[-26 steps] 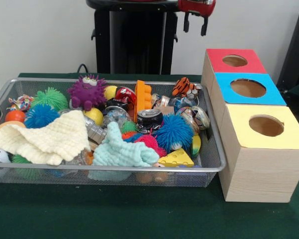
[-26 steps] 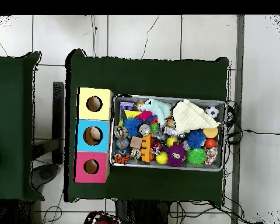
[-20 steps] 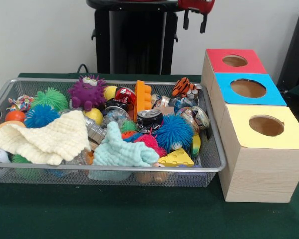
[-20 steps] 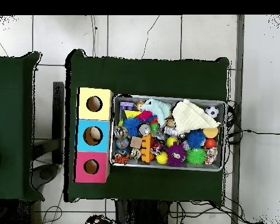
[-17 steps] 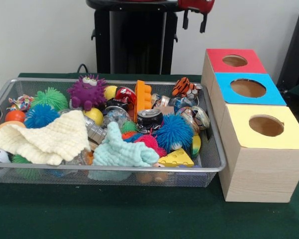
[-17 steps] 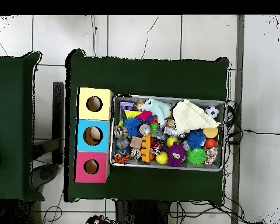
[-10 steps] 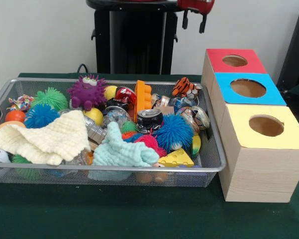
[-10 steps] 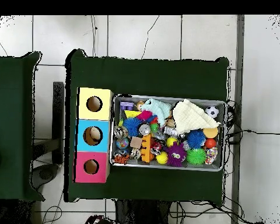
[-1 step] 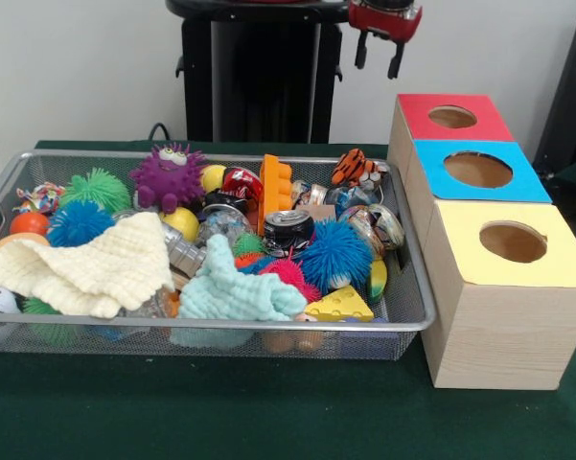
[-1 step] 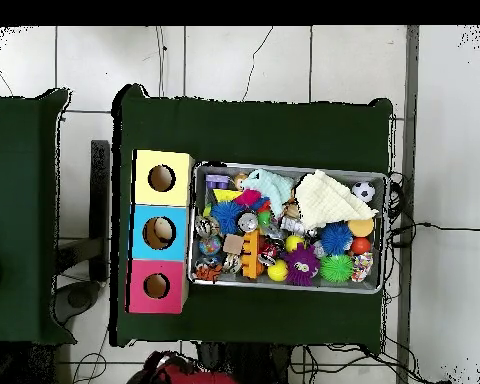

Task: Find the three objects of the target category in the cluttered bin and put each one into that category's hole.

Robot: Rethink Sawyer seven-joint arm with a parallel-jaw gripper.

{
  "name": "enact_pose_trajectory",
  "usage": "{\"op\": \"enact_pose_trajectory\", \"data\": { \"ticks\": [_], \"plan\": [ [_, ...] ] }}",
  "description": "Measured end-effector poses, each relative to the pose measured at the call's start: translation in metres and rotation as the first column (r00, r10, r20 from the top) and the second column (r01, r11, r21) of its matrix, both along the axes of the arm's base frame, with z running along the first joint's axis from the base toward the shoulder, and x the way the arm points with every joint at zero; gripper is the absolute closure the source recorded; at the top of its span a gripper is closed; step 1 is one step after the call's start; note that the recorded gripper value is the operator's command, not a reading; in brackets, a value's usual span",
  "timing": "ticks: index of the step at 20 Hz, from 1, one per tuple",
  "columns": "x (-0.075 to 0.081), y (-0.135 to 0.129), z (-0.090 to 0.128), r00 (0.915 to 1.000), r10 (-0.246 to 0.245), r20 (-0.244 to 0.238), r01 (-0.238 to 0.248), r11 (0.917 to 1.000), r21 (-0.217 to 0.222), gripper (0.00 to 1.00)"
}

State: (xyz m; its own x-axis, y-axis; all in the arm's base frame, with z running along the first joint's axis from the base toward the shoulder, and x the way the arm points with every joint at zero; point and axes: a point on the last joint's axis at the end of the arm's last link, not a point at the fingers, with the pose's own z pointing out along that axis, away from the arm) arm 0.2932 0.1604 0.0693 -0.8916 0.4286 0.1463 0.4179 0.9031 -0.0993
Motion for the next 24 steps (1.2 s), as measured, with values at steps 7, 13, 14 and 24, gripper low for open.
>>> {"op": "enact_pose_trajectory", "data": {
  "ticks": [7, 13, 14, 24],
  "plan": [
    [0.041, -0.002, -0.005, 0.9978, -0.014, 0.065, 0.014, 0.9999, 0.001, 0.00],
    [0.065, -0.013, -0.011, 0.9949, -0.049, 0.088, 0.048, 0.9988, 0.008, 0.00],
    [0.069, -0.016, -0.012, 0.9943, -0.057, 0.091, 0.056, 0.9984, 0.010, 0.00],
    [0.085, -0.042, -0.021, 0.9929, -0.113, 0.036, 0.112, 0.9931, 0.037, 0.00]
  ]
}}
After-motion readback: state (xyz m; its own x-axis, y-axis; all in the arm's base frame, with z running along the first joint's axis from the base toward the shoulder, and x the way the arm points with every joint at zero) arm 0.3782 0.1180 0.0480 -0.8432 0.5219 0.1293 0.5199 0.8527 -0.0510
